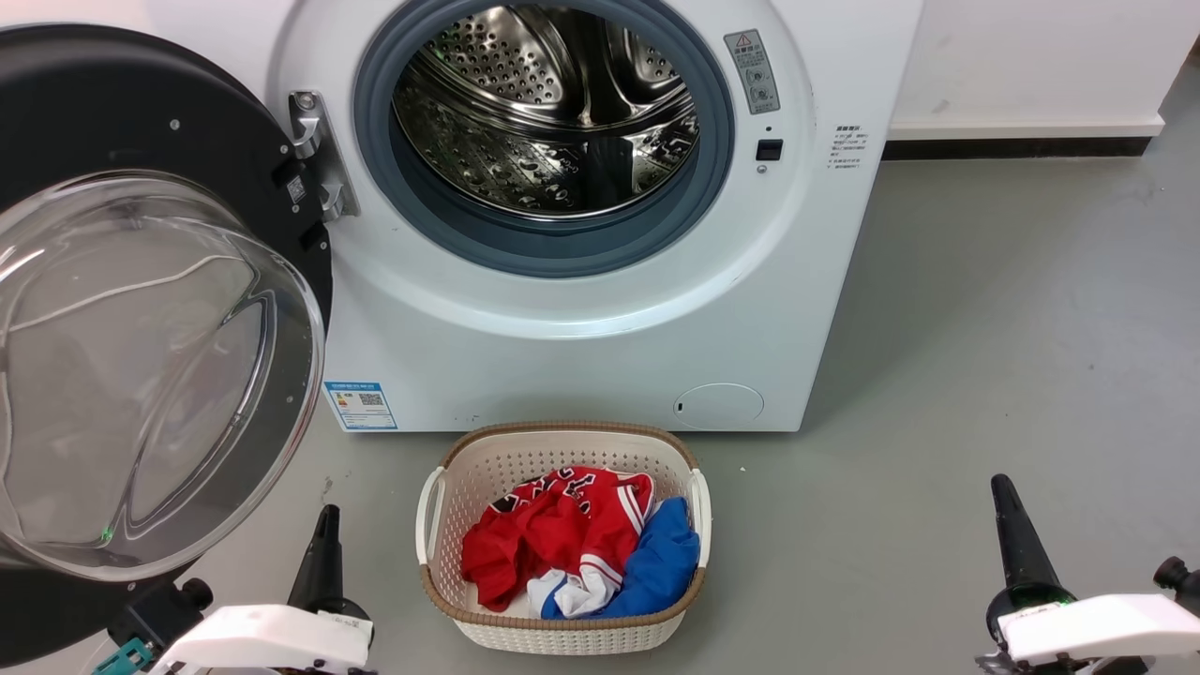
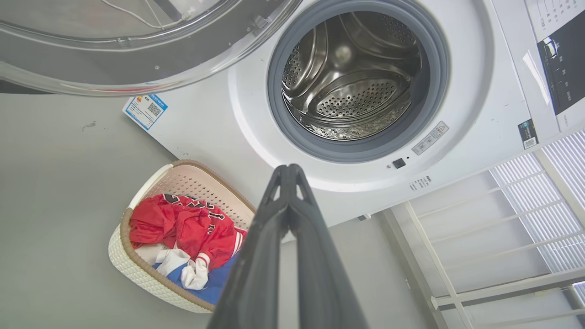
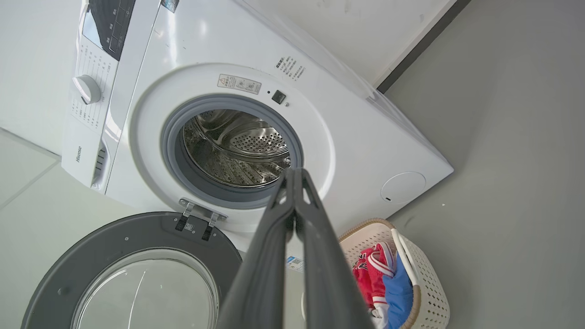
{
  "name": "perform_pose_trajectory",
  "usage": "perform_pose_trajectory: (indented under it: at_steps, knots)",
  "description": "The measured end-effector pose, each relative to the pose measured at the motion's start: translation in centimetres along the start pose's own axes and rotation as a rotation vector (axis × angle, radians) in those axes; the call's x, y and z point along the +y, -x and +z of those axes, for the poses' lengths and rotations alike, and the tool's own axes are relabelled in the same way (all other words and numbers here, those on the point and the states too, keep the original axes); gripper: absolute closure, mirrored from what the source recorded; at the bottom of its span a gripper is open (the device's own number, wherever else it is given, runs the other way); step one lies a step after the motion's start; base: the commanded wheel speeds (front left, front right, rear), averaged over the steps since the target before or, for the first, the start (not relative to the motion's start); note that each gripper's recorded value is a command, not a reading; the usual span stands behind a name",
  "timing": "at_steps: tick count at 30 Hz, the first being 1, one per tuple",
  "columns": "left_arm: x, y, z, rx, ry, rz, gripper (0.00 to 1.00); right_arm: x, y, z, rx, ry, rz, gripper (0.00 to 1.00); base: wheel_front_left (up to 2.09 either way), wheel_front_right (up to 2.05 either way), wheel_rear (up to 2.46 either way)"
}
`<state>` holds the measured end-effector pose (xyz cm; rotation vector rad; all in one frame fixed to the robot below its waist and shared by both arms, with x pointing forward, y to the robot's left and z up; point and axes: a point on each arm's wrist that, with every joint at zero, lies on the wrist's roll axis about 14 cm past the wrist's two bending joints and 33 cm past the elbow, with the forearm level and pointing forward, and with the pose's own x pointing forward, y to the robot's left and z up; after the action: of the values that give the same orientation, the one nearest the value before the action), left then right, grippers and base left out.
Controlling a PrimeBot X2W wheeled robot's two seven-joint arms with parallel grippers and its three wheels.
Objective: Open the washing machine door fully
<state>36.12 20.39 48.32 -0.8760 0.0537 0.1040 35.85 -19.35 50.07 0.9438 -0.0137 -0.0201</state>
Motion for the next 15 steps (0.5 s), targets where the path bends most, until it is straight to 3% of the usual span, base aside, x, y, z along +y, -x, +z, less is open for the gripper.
perform_pose_trajectory:
  at_steps: [15]
  knots:
    - [-0.33, -0.58, 0.06, 0.015, 0.181, -0.011, 1.00, -0.19, -0.74, 0.10, 0.009, -0.162, -0.013, 1.00, 0.00, 0.00, 0.00]
